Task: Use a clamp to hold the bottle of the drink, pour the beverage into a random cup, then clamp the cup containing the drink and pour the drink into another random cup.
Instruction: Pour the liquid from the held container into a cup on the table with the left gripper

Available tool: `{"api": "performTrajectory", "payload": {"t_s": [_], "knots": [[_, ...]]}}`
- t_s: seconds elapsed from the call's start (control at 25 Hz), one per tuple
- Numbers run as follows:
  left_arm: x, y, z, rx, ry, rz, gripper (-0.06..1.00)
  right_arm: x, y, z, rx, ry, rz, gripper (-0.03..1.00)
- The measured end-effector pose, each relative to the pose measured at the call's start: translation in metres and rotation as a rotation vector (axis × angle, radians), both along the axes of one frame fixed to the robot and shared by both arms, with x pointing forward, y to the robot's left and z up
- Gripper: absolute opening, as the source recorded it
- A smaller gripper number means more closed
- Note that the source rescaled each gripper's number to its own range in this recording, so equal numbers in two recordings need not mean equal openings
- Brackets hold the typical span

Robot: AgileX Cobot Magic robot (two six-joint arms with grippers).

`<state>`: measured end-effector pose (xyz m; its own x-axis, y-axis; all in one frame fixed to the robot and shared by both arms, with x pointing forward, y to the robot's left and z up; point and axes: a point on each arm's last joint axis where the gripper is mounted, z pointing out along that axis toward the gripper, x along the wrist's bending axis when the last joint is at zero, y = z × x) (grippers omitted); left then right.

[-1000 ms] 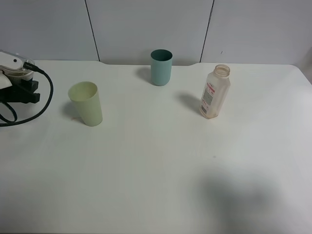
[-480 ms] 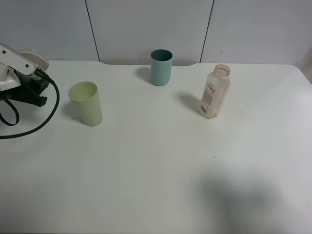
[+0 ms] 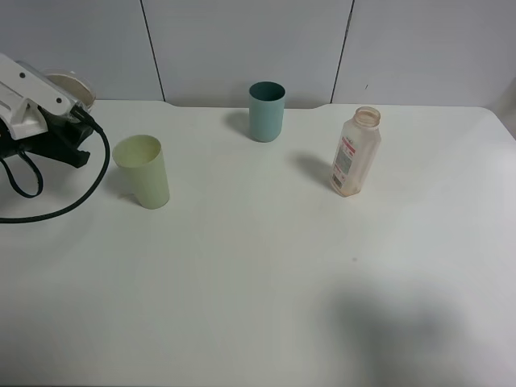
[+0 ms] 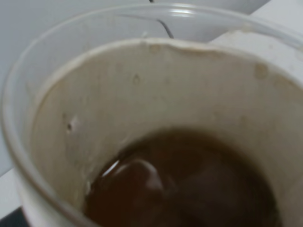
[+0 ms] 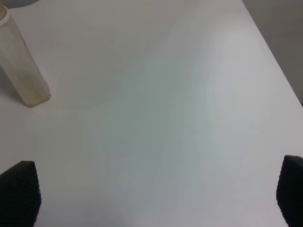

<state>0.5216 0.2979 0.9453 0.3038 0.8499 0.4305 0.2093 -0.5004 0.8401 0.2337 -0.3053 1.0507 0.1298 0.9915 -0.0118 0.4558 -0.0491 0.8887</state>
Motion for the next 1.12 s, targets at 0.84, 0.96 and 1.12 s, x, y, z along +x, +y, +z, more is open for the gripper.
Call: {"api": "performTrajectory", "payload": {"t_s": [0.84,0.96,1.12], "knots": [[0.001,-0.013,-0.002,0.095,0.024,-0.077,0.03,0.000,0.000,0.000,0.000,0.000,0.000,1.00],[0.001,-0.014,-0.002,0.123,0.024,-0.082,0.03,0.000,0.000,0.000,0.000,0.000,0.000,1.00],[0.001,-0.014,-0.002,0.129,0.024,-0.083,0.03,0.000,0.000,0.000,0.000,0.000,0.000,1.00]]}}
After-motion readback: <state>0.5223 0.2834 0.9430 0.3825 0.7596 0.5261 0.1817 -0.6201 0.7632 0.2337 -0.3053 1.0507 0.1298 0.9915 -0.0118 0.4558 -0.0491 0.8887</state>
